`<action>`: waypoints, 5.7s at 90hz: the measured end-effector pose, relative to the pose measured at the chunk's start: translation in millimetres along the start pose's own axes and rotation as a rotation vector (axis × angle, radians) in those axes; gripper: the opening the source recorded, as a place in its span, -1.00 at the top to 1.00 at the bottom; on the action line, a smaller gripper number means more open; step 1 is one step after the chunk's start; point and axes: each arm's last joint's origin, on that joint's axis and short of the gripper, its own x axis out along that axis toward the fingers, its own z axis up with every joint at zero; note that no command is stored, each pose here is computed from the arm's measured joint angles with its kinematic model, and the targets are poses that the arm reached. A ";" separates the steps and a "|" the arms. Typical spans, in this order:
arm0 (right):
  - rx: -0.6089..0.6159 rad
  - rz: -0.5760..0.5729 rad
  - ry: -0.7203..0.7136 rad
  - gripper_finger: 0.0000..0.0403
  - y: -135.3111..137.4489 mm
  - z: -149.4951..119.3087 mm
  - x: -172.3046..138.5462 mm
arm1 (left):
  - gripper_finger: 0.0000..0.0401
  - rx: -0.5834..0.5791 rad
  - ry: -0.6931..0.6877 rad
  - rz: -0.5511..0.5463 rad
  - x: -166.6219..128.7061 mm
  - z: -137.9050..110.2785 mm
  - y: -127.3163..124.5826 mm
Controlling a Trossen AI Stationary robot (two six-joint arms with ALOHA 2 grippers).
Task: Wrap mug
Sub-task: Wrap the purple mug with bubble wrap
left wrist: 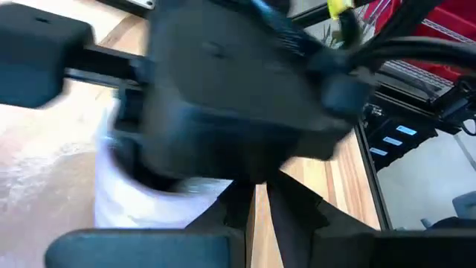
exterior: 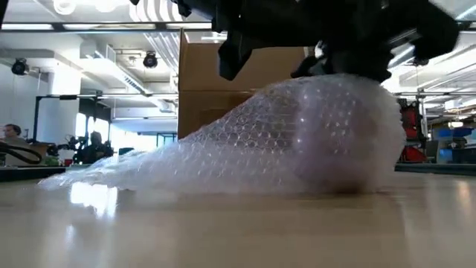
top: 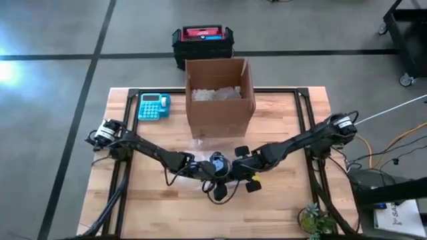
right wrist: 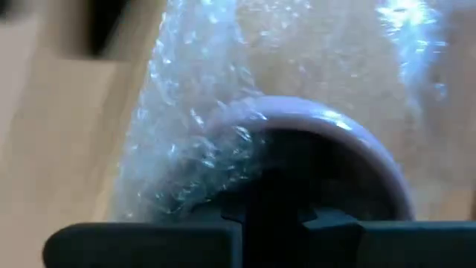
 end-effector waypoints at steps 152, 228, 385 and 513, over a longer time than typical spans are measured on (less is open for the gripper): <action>0.249 0.096 -0.649 0.93 60.0 -114.3 -81.3 | 0.83 0.085 0.300 0.171 -32.1 -5.6 20.0; 0.133 -0.125 -0.603 0.93 75.9 -137.2 -52.1 | -0.23 -0.075 0.711 0.592 -49.7 -30.5 79.7; 0.117 -0.163 -0.550 0.93 72.4 -148.3 -42.1 | 0.99 -0.403 -0.010 -0.079 -29.0 -33.0 90.2; 0.043 -0.430 -0.450 0.93 32.2 -62.5 -65.6 | 0.99 -0.232 0.099 0.045 53.9 10.0 51.3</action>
